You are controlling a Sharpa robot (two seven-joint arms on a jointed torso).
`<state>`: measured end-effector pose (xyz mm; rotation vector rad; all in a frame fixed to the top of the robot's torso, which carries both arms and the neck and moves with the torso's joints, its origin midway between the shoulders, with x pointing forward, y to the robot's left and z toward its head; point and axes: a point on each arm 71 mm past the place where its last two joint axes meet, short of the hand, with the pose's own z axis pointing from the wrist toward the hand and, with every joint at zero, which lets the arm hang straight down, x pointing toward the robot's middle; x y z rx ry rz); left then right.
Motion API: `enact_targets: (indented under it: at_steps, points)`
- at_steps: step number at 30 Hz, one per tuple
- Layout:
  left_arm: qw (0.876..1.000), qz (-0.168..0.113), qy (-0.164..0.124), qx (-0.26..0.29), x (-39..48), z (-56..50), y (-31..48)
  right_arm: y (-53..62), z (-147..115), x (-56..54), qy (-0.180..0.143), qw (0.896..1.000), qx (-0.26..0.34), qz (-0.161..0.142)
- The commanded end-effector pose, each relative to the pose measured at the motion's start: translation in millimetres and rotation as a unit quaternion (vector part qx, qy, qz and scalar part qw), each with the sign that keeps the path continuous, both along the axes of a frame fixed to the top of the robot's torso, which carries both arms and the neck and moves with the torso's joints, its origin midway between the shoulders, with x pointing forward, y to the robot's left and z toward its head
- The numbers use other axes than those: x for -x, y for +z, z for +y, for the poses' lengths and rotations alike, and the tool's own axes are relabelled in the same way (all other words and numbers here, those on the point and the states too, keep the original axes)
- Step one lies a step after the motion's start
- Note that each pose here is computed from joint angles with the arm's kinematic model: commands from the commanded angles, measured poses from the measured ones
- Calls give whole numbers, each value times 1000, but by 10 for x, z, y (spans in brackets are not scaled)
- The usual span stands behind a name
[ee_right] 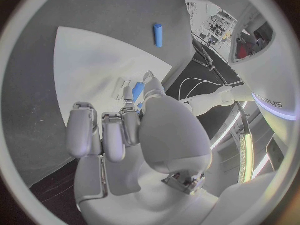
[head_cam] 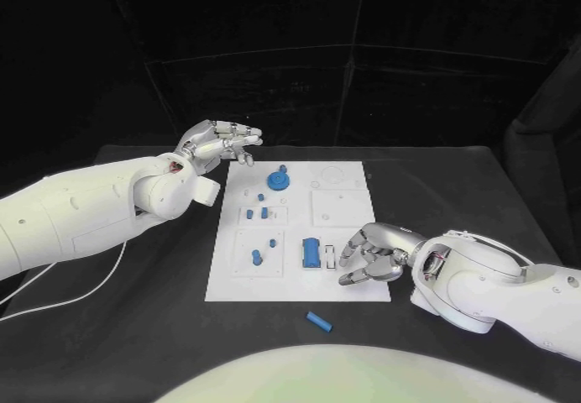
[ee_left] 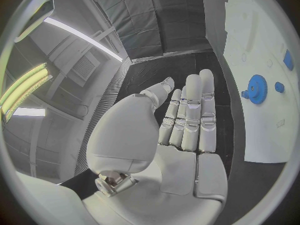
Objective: Assemble the parts on the task board
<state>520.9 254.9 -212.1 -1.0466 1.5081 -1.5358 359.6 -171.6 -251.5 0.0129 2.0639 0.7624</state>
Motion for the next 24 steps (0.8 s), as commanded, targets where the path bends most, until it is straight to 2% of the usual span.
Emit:
enact_targets:
  at_steps: [1,7,13,17,24]
  points:
    - [1000,-2,-5,5,-6,-17,1,30,63,23,40,998,-40,4]
    - [1000,-1,-6,4,-14,-30,-22,20,186,75,119,992,-35,2]
    - [1000,0,-7,4,-17,-44,-33,16,306,121,175,984,-18,-11]
    - [1000,0,-8,4,-17,-48,-39,7,355,143,199,980,-1,-17]
    - [1000,1,-8,4,-17,-53,-47,-15,389,158,216,976,24,-21]
